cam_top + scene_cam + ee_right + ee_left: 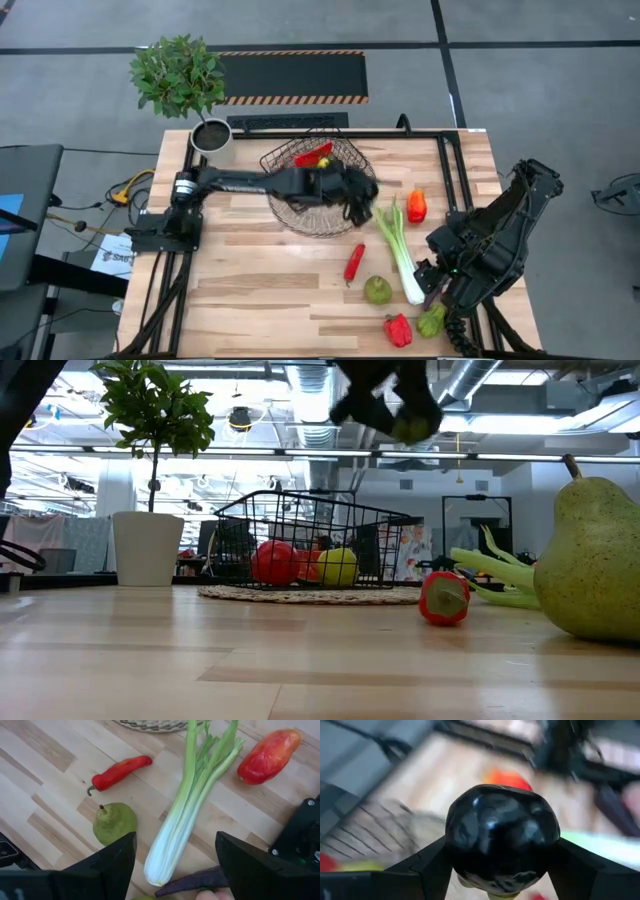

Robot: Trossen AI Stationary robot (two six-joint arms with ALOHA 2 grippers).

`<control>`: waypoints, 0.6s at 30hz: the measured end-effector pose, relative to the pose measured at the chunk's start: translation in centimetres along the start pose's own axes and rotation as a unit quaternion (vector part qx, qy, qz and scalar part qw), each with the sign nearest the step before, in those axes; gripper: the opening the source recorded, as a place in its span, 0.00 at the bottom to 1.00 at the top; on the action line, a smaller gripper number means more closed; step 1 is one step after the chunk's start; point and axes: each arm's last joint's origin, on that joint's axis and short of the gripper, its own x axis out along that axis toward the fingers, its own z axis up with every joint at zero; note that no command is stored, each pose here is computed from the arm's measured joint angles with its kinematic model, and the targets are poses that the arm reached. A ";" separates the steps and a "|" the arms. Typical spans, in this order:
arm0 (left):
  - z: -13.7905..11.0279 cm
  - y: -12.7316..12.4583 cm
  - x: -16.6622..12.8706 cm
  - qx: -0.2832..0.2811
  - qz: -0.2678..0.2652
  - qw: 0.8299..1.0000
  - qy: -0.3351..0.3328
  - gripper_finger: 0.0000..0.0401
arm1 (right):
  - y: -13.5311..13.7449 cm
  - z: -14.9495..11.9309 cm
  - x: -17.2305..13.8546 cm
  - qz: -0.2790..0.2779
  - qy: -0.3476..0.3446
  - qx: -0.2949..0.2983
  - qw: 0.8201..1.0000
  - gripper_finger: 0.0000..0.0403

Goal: Build produce basket
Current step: Put the black mangosteen into the wire basket

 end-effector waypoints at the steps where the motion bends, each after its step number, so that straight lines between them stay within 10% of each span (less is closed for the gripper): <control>1: 0.6 0.8 -0.7 0.005 0.019 1.000 -0.001 0.63 | 0.0 0.0 0.0 0.001 -0.003 0.000 1.000 0.72; 13: 1.1 11.2 -3.1 0.002 0.156 0.978 0.140 0.63 | 0.0 0.1 0.1 0.000 -0.006 -0.010 1.000 0.72; 18: 0.4 13.2 -0.9 -0.019 0.103 0.984 0.142 0.63 | 0.1 0.5 0.2 -0.004 -0.007 -0.011 1.000 0.72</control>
